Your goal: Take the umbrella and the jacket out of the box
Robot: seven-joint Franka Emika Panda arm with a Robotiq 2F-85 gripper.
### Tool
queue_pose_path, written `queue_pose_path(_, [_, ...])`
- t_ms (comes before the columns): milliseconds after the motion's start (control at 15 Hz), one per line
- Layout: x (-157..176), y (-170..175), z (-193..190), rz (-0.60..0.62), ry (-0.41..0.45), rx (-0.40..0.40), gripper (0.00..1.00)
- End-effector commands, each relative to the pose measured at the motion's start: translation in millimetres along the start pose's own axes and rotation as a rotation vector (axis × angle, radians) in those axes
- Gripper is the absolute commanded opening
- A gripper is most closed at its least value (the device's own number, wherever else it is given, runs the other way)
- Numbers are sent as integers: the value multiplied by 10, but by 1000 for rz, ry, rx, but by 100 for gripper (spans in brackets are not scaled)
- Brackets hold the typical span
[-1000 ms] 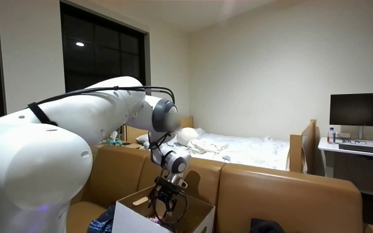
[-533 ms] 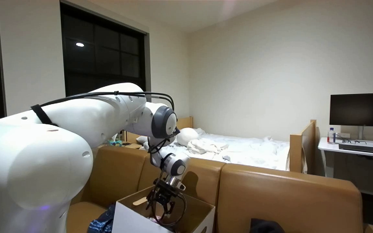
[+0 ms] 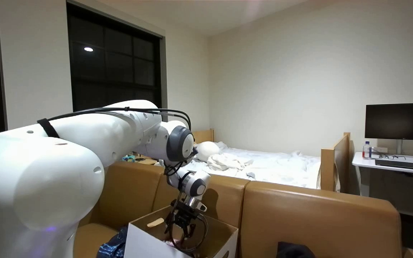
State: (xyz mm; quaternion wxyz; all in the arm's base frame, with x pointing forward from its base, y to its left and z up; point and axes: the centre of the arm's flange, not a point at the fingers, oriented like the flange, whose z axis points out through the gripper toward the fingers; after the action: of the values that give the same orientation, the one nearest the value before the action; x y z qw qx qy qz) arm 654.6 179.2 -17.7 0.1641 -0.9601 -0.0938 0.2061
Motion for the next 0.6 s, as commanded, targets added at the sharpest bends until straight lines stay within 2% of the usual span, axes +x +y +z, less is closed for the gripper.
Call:
queue_pose_path(0, [265, 105, 130, 48, -33, -21, 100])
queue_pose_path(200, [309, 164, 286, 35, -115, 8, 100])
queue_pose_path(533, [275, 50, 537, -15, -248, 37, 100])
